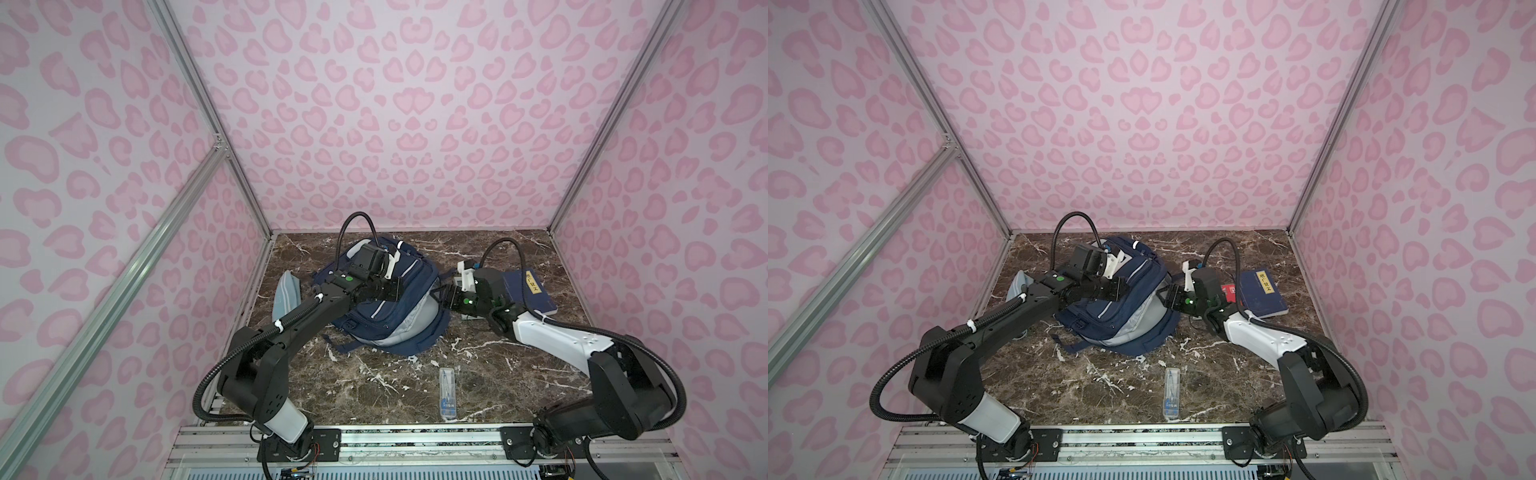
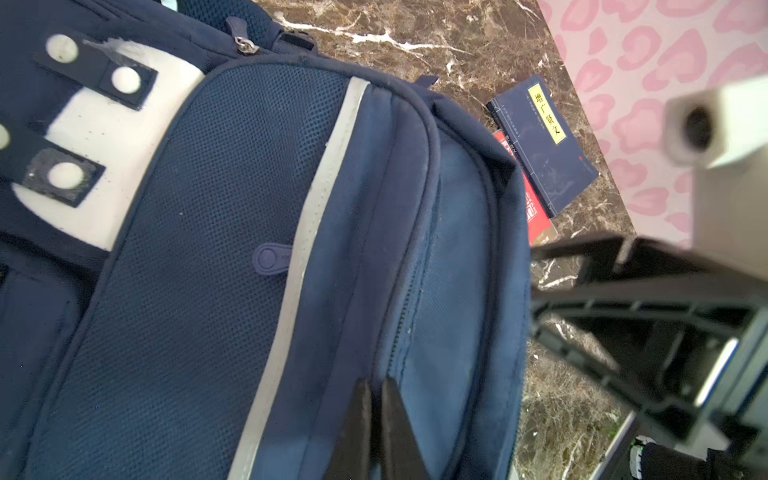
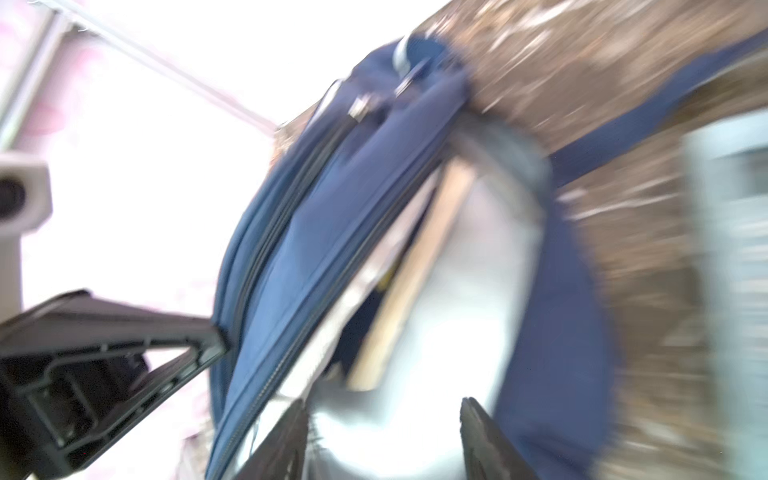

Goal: Pack the student bag

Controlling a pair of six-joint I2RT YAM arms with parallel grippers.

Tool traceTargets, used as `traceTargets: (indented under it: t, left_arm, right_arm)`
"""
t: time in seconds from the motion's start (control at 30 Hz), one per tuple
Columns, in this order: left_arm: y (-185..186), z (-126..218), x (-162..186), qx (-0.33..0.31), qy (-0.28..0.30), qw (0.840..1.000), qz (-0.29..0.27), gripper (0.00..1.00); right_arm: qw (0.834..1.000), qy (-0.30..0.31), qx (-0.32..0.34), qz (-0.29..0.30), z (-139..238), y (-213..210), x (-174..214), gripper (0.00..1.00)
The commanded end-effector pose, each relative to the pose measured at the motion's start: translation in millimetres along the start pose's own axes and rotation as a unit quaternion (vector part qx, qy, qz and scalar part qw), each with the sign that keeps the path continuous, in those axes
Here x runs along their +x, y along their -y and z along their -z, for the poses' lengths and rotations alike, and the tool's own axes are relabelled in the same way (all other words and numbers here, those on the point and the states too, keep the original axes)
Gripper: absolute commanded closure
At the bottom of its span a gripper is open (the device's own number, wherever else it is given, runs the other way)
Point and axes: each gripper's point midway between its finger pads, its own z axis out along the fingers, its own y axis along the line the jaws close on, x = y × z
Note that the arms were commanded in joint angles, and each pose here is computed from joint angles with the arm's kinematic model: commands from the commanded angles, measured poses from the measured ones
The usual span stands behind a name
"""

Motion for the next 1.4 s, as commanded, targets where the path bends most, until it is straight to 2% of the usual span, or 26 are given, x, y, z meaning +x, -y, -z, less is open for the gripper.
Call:
traceTargets:
  t: [0.0, 0.03, 0.07, 0.1, 0.13, 0.2, 0.23, 0.33, 0.43, 0.53, 0.57, 0.77, 0.93, 1.03, 1.23, 1.37]
  left_arm:
    - [-4, -8, 0, -0.023, 0.006, 1.0, -0.004, 0.97]
    - [-4, -11, 3, -0.026, 0.003, 1.0, -0.003, 0.96]
    - [-3, -13, 5, -0.03, 0.002, 1.0, -0.003, 0.94]
    - [-3, -15, 6, -0.036, 0.003, 0.999, -0.002, 0.88]
    - [-2, -17, 5, -0.037, 0.005, 0.999, 0.0, 0.81]
    - [0, -19, 6, -0.036, 0.007, 0.999, 0.007, 0.65]
    - [1, -19, 5, -0.038, 0.009, 0.999, 0.011, 0.53]
    - [5, -13, 5, -0.049, 0.017, 0.999, 0.015, 0.28]
    - [17, -7, 5, -0.041, 0.028, 0.999, 0.015, 0.16]
    - [37, -6, 11, -0.007, 0.027, 0.999, 0.015, 0.14]
    - [45, -7, 12, 0.01, 0.028, 0.999, 0.016, 0.14]
    - [84, -15, 19, 0.089, 0.031, 0.995, 0.033, 0.22]
    - [96, -17, 18, 0.096, 0.039, 0.994, 0.031, 0.2]
    - [103, -17, 18, 0.105, 0.038, 0.993, 0.03, 0.17]
    - [112, -19, 19, 0.118, 0.036, 0.992, 0.032, 0.17]
    - [113, -19, 22, 0.122, 0.033, 0.991, 0.033, 0.17]
  right_arm:
    - [0.993, -0.062, 0.095, 0.024, 21, 59, 8, 0.32]
    - [0.992, -0.053, 0.118, 0.013, 27, 75, -7, 0.25]
    - [0.989, -0.042, 0.14, 0.003, 30, 90, -22, 0.23]
    - [0.985, -0.033, 0.167, -0.005, 33, 108, -39, 0.15]
    - [0.979, -0.019, 0.201, -0.009, 36, 128, -56, 0.02]
    - [0.963, -0.012, 0.269, -0.011, 36, 167, -83, 0.01]
    - [0.958, -0.017, 0.287, -0.012, 36, 184, -98, 0.01]
    - [0.937, -0.015, 0.347, -0.029, 34, 232, -131, 0.01]
    - [0.919, -0.023, 0.393, -0.02, 32, 262, -158, 0.01]
    - [0.893, -0.035, 0.449, 0.007, 33, 292, -175, 0.01]
    - [0.891, -0.045, 0.452, 0.007, 30, 299, -177, 0.02]
    - [0.898, -0.089, 0.43, 0.005, 4, 316, -179, 0.06]
    - [0.89, -0.122, 0.438, -0.013, -3, 330, -164, 0.08]
    - [0.893, -0.127, 0.43, -0.021, 0, 331, -163, 0.1]
    - [0.877, -0.184, 0.443, -0.035, 12, 330, -139, 0.14]
    - [0.872, -0.198, 0.445, -0.045, 20, 327, -125, 0.15]
